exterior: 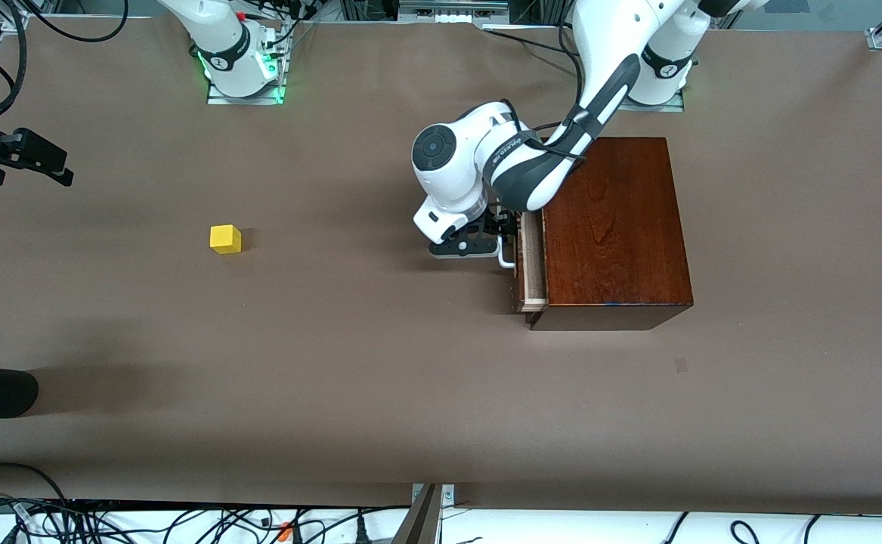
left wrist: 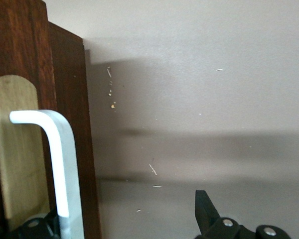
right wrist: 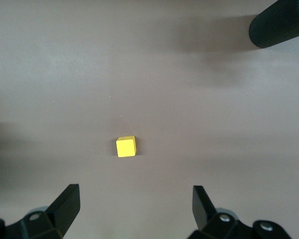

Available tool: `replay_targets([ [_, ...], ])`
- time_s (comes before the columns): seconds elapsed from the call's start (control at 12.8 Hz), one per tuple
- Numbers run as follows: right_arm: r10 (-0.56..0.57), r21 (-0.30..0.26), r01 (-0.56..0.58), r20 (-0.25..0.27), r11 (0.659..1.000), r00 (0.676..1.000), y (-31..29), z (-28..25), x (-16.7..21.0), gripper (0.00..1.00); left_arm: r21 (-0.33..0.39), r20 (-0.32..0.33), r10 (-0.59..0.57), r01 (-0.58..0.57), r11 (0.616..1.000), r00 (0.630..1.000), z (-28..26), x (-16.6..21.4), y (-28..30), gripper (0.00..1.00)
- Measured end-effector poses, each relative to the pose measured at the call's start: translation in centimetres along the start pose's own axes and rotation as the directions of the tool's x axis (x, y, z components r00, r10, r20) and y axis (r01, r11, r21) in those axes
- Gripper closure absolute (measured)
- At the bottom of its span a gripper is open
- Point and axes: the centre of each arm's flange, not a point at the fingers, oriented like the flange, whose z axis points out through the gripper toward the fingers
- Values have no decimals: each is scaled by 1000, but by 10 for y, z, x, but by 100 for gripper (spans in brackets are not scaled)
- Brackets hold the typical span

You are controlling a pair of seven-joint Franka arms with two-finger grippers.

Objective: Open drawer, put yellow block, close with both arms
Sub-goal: 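Pull the drawer open with the left gripper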

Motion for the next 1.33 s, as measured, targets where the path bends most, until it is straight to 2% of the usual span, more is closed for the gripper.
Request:
replay_targets([
  [0.94,1,0,-1,0,1000,1000,1,0,0,0,-26,-20,-6,6,1000,1000,-7,-3,15,0],
  [1.33,2,0,-2,0,1000,1000,1,0,0,0,-58,-30,-14,13,998,999,-16,-3,27,0],
])
